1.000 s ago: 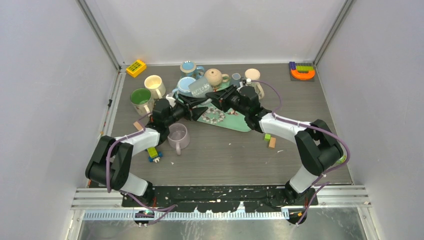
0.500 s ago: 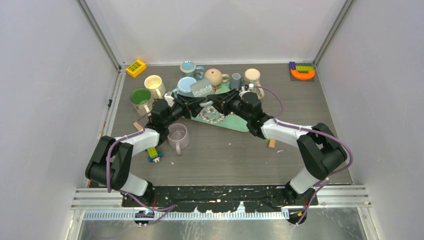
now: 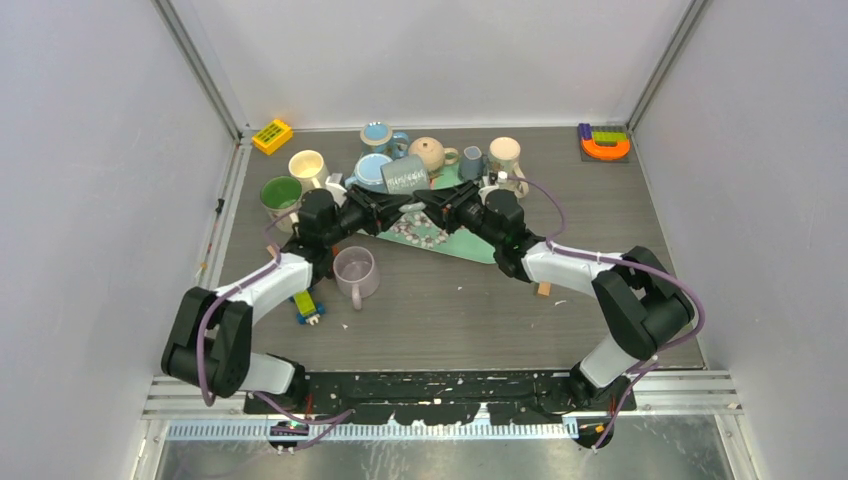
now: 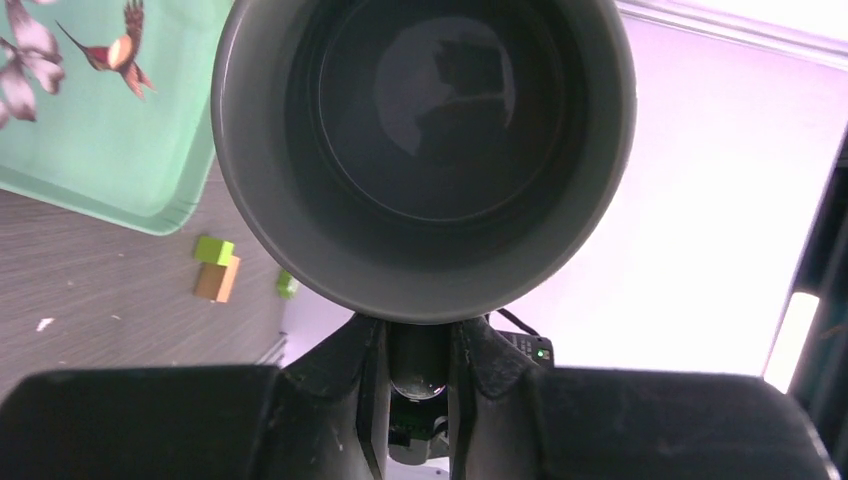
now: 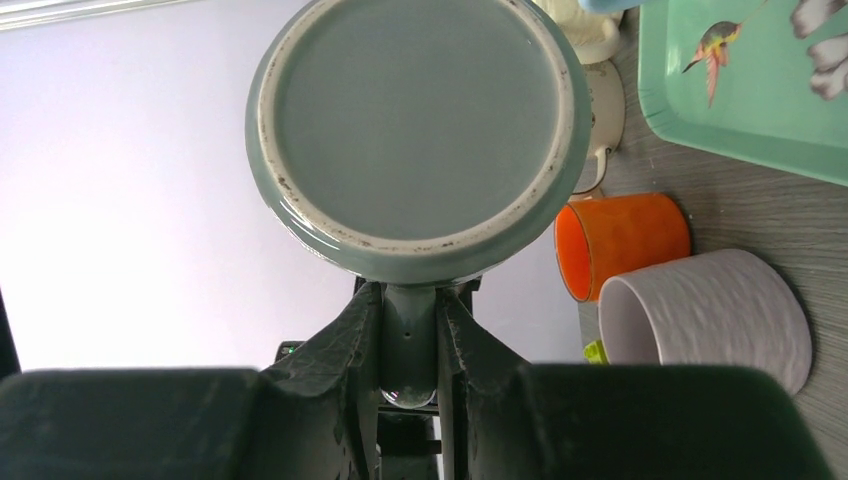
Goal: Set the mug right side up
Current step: Turn over the cup on the tray, then place the cup at the center of the board.
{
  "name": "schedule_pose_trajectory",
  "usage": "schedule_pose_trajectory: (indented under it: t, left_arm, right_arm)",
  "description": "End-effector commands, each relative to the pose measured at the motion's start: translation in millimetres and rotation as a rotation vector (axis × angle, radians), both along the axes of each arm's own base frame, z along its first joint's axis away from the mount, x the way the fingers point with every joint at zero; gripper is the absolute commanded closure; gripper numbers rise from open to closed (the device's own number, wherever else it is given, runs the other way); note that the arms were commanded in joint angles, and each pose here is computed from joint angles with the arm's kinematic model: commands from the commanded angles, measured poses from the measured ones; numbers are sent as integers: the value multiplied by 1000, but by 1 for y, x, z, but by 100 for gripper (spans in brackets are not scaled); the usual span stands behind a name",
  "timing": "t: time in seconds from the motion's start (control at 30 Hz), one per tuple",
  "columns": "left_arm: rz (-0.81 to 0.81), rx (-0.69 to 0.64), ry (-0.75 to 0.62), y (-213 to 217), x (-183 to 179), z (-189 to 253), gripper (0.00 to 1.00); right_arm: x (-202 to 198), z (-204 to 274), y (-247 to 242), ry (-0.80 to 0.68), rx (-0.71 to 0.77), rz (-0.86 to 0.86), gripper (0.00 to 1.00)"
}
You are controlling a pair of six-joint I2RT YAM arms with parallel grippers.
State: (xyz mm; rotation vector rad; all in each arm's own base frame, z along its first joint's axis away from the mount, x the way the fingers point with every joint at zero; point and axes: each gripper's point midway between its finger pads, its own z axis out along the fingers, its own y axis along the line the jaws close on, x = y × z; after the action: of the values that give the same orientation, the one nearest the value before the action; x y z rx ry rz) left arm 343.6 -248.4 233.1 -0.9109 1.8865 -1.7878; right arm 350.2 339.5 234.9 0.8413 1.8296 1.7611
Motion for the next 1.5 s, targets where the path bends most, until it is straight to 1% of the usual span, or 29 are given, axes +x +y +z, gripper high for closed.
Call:
schedule_pose_trajectory:
  t: [0.0,0.13,0.2,0.37,0.53,0.6,0.7,0.8,0.87,1.0,1.2,1.37,1.47]
  left_arm:
    - [-12,134,-153,6,-5,35,100]
    - [-13,238,-194,11,-8,42,100]
    - [-19,278,-213,12,-9,46,100]
    - [-62,347,-261,12,-15,52,100]
    - [-109,447,-294,16,-25,50,100]
    - [-152,477,-309,15,-32,49,100]
    - [-212,530,-327,13,-42,47,100]
    - [-272,627,-341,11,-56,38,100]
    - [-306,695,-343,9,-67,30,100]
    - [-361,844,-324,9,-87,5,100]
    - [-442,992,-336,2,-119,-20,100]
    - [-488,1071,-327,0,-136,-43,100]
    - [-500,1142,-314,3,-143,-57,100]
  right_arm:
    - [-17,61,-1,-171,99,35,88]
    - [-18,48,-3,-150,38,25,55]
    - [-19,40,-5,-141,-20,21,47]
    - [-22,24,-22,-117,-215,-20,38]
    - [-34,12,-55,-109,-459,-68,23]
    - [-38,5,-73,-101,-566,-101,19]
    - [-39,11,-99,-127,-692,-161,13]
    - [-41,20,-119,-152,-795,-190,6]
    - [-39,26,-128,-169,-834,-195,1]
    - [-28,25,-148,-150,-889,-200,0]
    - [-12,13,-176,-92,-891,-217,0]
    - [-6,6,-181,-76,-881,-210,0]
    - [-4,1,-179,-67,-874,-202,0]
